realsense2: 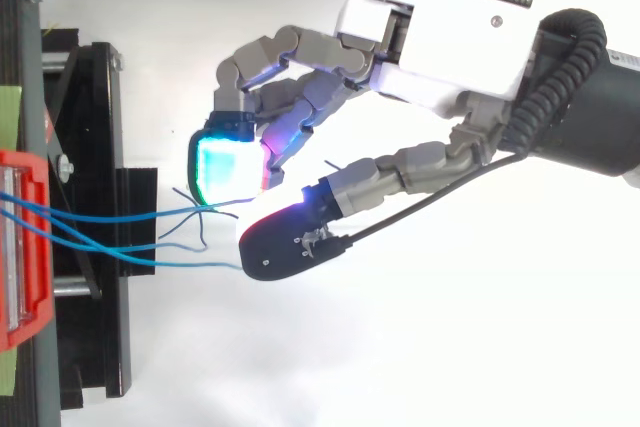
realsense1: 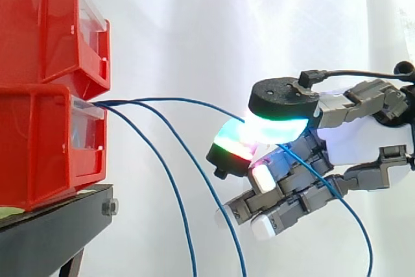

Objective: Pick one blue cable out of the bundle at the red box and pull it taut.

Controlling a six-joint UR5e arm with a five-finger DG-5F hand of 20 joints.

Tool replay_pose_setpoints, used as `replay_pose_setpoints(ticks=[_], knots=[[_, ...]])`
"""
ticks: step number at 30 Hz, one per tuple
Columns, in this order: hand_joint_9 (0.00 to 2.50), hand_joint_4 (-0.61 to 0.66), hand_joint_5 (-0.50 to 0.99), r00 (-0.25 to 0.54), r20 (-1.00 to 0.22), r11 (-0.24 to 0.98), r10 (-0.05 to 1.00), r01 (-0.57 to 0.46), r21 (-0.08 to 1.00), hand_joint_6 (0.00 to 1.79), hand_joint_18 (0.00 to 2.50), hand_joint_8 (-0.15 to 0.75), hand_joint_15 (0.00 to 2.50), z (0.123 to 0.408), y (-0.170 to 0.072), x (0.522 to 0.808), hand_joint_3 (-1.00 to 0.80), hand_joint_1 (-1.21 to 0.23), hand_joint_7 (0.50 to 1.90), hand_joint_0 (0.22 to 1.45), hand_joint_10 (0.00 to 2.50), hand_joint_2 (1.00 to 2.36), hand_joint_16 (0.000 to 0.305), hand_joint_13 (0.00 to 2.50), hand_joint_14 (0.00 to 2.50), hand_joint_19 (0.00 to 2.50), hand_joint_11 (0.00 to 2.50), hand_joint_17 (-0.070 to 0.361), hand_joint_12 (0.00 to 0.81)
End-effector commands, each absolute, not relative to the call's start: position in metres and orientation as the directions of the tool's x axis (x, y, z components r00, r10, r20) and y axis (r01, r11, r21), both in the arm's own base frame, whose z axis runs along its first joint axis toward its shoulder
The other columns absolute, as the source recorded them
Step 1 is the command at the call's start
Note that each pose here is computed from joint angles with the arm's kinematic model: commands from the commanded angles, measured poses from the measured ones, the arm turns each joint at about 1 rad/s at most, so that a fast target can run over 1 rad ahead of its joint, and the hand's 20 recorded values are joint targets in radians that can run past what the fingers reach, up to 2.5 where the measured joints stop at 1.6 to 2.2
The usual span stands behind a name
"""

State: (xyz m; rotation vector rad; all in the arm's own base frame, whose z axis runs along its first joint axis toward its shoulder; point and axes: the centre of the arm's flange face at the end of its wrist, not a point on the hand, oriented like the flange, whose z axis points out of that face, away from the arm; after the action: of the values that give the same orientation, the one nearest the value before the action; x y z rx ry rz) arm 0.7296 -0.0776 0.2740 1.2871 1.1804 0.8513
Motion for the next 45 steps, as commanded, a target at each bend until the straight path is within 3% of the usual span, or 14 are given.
replay_pose_setpoints(ticks=[1, 24, 29, 45], knots=[[1.0, 0.12, -0.1, 0.235, -0.17, 0.14, 0.957, 0.141, 0.98, 0.89, 0.6, 0.297, 0.21, 0.2739, -0.0776, 0.7296, -0.37, -0.76, 1.04, 0.6, 0.01, 1.01, 0.048, 0.54, 0.01, 0.31, 0.63, 0.107, 0.331], [1.0, 0.11, -0.08, 0.235, -0.17, 0.14, 0.957, 0.141, 0.98, 0.85, 0.57, 0.27, 0.2, 0.2739, -0.0776, 0.7296, -0.36, -0.57, 1.04, 0.59, 0.01, 1.01, 0.047, 0.51, 0.01, 0.33, 0.56, 0.106, 0.328], [0.99, 0.12, -0.09, 0.235, -0.17, 0.14, 0.957, 0.14, 0.98, 0.85, 0.56, 0.279, 0.21, 0.2741, -0.0776, 0.7297, -0.37, -0.59, 1.04, 0.58, 0.01, 1.01, 0.048, 0.5, 0.01, 0.33, 0.57, 0.107, 0.331], [0.87, 0.13, -0.11, 0.235, -0.17, 0.14, 0.957, 0.14, 0.98, 0.85, 0.54, 0.333, 0.18, 0.2741, -0.0776, 0.7297, -0.5, -0.85, 1.0, 0.45, 0.01, 1.0, 0.057, 0.43, 0.01, 0.29, 0.57, 0.128, 0.375]])
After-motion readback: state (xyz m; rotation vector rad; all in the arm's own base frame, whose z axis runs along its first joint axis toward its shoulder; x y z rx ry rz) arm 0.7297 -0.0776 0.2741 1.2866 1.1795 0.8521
